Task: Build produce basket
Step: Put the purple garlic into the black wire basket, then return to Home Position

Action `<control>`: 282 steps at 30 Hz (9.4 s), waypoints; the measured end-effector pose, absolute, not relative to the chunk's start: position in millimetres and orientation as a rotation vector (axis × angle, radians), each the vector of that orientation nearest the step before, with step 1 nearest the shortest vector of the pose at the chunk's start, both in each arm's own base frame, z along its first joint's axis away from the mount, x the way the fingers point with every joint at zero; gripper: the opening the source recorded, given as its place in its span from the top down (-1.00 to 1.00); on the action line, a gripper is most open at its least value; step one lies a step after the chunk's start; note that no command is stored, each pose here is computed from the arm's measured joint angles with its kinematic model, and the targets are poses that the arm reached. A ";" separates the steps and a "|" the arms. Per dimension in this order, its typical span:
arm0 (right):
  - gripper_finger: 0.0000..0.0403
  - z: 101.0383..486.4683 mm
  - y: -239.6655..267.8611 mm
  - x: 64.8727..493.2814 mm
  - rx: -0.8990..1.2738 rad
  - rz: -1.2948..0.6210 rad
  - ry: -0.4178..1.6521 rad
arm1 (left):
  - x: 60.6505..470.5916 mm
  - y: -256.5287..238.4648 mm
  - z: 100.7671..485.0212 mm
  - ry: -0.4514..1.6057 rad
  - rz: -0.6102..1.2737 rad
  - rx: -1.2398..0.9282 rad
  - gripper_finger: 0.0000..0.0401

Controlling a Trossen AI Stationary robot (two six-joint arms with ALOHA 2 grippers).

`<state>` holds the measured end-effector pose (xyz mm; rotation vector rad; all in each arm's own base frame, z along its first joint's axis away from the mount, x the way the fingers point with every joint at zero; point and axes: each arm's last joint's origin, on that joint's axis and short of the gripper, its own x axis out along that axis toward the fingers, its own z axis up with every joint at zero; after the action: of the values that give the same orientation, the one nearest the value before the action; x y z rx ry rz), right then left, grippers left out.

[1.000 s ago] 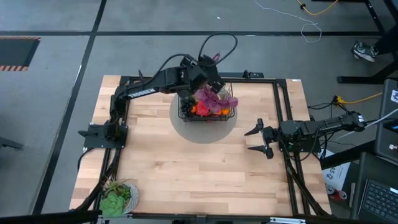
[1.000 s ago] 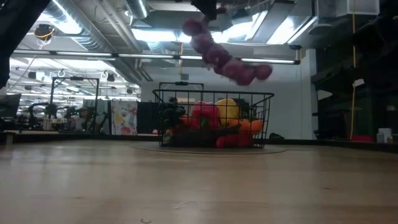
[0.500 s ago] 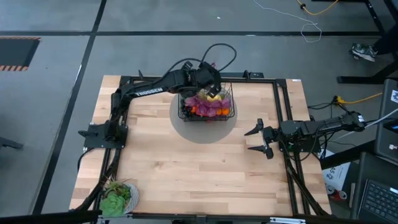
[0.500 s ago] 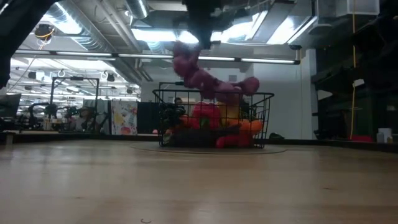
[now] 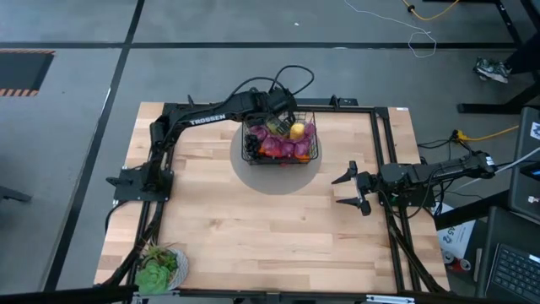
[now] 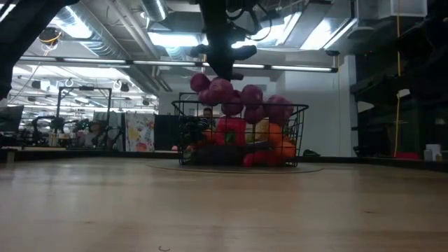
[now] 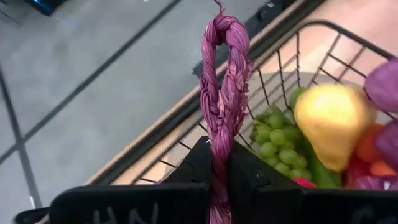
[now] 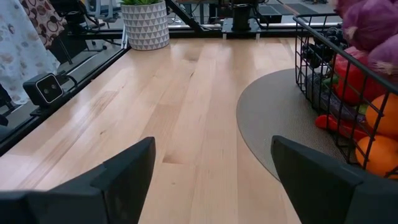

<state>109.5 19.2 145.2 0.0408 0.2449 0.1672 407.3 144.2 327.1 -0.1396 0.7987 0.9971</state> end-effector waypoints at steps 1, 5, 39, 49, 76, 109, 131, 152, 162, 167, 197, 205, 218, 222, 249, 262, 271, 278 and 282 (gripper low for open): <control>-0.60 145.2 19.2 109.5 0.041 0.167 0.245 | 407.0 144.7 326.2 0.807 0.985 -0.148 0.95; -0.60 145.2 19.2 109.5 0.041 0.167 0.245 | 406.0 147.2 325.3 0.828 0.962 -0.137 0.95; -0.60 145.2 19.2 109.5 0.027 0.169 0.243 | 397.9 158.7 283.9 0.990 0.863 -0.182 0.12; -0.60 145.2 19.2 109.5 0.029 0.169 0.244 | 414.0 163.1 297.3 0.733 0.925 -0.200 -0.25; -0.60 145.2 19.1 109.5 0.059 0.165 0.246 | 371.1 -2.7 367.2 1.245 0.516 -0.157 -0.23; -0.60 145.4 19.1 109.5 0.098 0.158 0.247 | 150.7 -16.7 354.4 0.586 0.368 -0.228 -0.23; -0.60 145.3 19.1 109.5 0.079 0.160 0.247 | 103.1 -7.8 252.1 0.146 0.252 -0.248 -0.23; -0.60 145.2 19.1 109.5 0.070 0.161 0.247 | 95.0 -8.9 177.7 -0.138 0.120 -0.206 -0.23; -0.60 145.3 18.8 109.6 0.045 0.157 0.244 | 96.4 -8.6 171.0 -0.061 0.077 -0.157 -0.23; -0.60 145.2 18.9 109.5 0.047 0.157 0.244 | 97.1 -12.5 168.3 -0.023 -0.049 -0.130 -0.23; -0.60 149.5 6.8 110.4 -0.043 -0.058 0.193 | 97.0 -12.4 168.7 -0.028 -0.046 -0.125 -0.23; -0.60 159.7 3.9 104.7 -0.071 -0.068 0.081 | 97.0 -12.4 168.7 -0.028 -0.046 -0.125 -0.23; -0.60 162.9 6.9 100.4 -0.072 0.070 0.033 | 97.0 -12.4 168.8 -0.029 -0.046 -0.125 -0.23; -0.60 162.9 6.6 100.5 -0.120 0.064 0.031 | 97.0 -12.4 168.8 -0.029 -0.046 -0.125 -0.23; -0.60 163.2 6.7 100.5 -0.111 0.064 0.029 | 97.0 -12.4 168.8 -0.029 -0.047 -0.125 -0.23; -0.60 163.2 6.6 100.5 -0.110 0.063 0.029 | 97.0 -12.4 168.8 -0.029 -0.047 -0.125 -0.23; -0.60 163.2 6.6 100.5 -0.112 0.063 0.029 | 97.0 -12.4 168.8 -0.029 -0.046 -0.125 -0.23; -0.60 163.2 6.6 100.5 -0.111 0.063 0.029 | 97.0 -12.4 168.8 -0.029 -0.047 -0.125 -0.23; -0.60 163.2 6.7 100.5 -0.112 0.063 0.029 | 97.0 -12.4 168.8 -0.029 -0.046 -0.125 -0.23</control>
<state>100.5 6.7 163.2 -0.1116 0.0292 0.0631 97.0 -12.4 168.8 -0.1252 -0.0292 -0.0463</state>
